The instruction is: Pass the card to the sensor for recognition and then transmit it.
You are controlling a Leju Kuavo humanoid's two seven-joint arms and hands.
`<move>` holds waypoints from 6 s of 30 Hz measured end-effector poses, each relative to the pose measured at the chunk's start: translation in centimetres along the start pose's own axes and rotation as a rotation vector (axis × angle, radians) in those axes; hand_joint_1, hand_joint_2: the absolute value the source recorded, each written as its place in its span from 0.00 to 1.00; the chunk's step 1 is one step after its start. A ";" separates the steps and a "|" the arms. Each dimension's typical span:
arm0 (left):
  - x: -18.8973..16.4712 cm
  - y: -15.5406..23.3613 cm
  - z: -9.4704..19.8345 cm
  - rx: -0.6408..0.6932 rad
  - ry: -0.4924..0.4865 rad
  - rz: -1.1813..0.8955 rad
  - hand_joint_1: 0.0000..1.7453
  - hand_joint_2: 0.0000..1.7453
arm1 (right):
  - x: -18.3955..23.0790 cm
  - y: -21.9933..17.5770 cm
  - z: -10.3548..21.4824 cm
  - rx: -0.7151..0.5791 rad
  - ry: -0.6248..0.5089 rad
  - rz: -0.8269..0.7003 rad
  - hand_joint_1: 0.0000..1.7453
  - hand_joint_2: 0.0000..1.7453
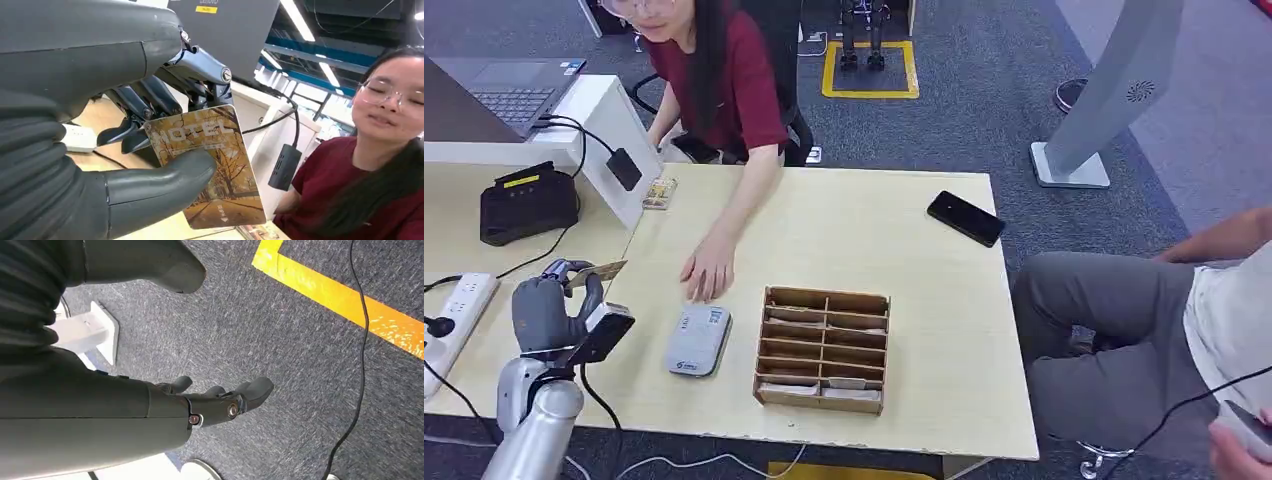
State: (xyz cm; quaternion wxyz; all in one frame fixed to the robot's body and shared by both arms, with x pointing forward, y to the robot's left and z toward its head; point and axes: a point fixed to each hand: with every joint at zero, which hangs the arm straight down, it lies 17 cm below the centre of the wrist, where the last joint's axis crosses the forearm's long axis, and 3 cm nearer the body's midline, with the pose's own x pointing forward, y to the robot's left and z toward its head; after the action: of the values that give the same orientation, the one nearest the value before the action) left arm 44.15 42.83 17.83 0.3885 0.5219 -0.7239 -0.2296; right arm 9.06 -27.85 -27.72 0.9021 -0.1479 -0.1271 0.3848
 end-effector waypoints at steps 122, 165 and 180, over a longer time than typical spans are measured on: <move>1.0 -10.7 7.2 -0.551 0.373 0.626 1.00 1.00 | 0.0 0.3 0.1 -0.003 -0.005 -0.001 0.00 1.00; 0.7 -12.9 10.9 -0.673 0.366 0.510 1.00 1.00 | 0.1 0.4 0.1 -0.003 -0.010 0.002 0.00 1.00; 5.3 -15.5 8.6 -0.646 0.125 -0.016 1.00 1.00 | 0.4 0.6 0.2 -0.002 -0.010 -0.021 0.00 1.00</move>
State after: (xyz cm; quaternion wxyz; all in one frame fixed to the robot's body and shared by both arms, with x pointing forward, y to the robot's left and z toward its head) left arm 45.37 31.82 3.03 0.5758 0.3904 -0.5842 -0.4181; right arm 8.87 -27.12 -27.69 0.9053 -0.1456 -0.1338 0.3760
